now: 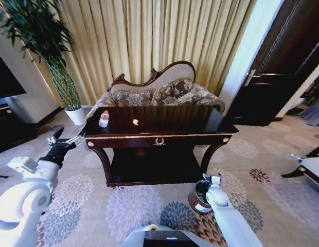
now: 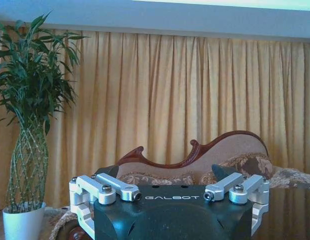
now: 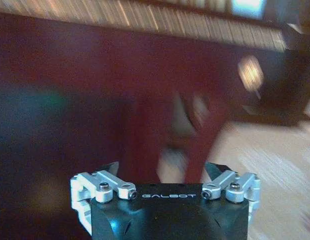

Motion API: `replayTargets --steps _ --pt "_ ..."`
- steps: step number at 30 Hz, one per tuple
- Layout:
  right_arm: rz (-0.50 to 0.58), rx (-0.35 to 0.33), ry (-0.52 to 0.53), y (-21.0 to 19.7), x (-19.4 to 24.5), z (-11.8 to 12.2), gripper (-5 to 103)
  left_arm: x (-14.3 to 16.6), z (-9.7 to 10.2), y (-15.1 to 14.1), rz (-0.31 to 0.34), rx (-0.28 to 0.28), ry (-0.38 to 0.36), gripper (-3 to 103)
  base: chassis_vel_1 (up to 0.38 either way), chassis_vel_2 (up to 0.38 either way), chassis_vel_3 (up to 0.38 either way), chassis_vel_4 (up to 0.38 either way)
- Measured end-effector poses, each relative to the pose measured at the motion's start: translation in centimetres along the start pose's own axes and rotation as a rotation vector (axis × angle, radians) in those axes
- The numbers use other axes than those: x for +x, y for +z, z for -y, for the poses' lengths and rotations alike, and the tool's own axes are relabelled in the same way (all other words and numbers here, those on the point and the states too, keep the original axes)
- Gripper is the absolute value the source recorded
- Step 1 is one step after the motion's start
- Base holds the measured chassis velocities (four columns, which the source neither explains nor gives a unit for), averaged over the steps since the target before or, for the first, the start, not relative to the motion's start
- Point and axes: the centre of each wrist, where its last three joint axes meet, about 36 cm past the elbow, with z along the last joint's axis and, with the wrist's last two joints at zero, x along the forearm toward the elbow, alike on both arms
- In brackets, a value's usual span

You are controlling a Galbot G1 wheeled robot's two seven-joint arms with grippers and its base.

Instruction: Move to the front of the table and place the trash on the table into the trash bin.

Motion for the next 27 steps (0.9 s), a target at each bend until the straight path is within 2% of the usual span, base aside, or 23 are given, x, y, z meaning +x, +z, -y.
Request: replayTargets --steps 1,5,6,8,13,27 --pt "0.071 -0.026 -0.054 -2.1 1.0 -0.3 99 0.0 0.1 0.0 0.000 0.001 0.004 100 0.000 0.000 0.000 0.000" --pt "0.209 -0.098 -0.159 -7.4 4.0 -1.2 100 0.0 0.4 -0.1 0.002 0.000 0.012 100 0.000 0.000 0.000 0.000" --pt "0.209 -0.098 -0.159 -7.4 4.0 -1.2 100 0.0 0.4 -0.1 0.002 0.000 0.012 100 0.000 0.000 0.000 0.000" --pt "0.299 -0.148 -0.239 -11.0 6.7 -1.8 100 0.0 0.4 -0.2 0.004 0.000 0.015 100 0.000 0.000 0.000 0.000" --pt "0.393 -0.176 -0.319 -14.5 10.1 -2.2 100 0.0 0.6 -0.2 0.004 0.002 0.017 100 0.000 0.000 0.000 0.000" --pt "0.434 -0.155 -0.345 -15.0 11.3 -2.1 100 0.0 0.6 -0.5 0.009 -0.011 0.025 100 0.000 0.000 0.000 0.000"
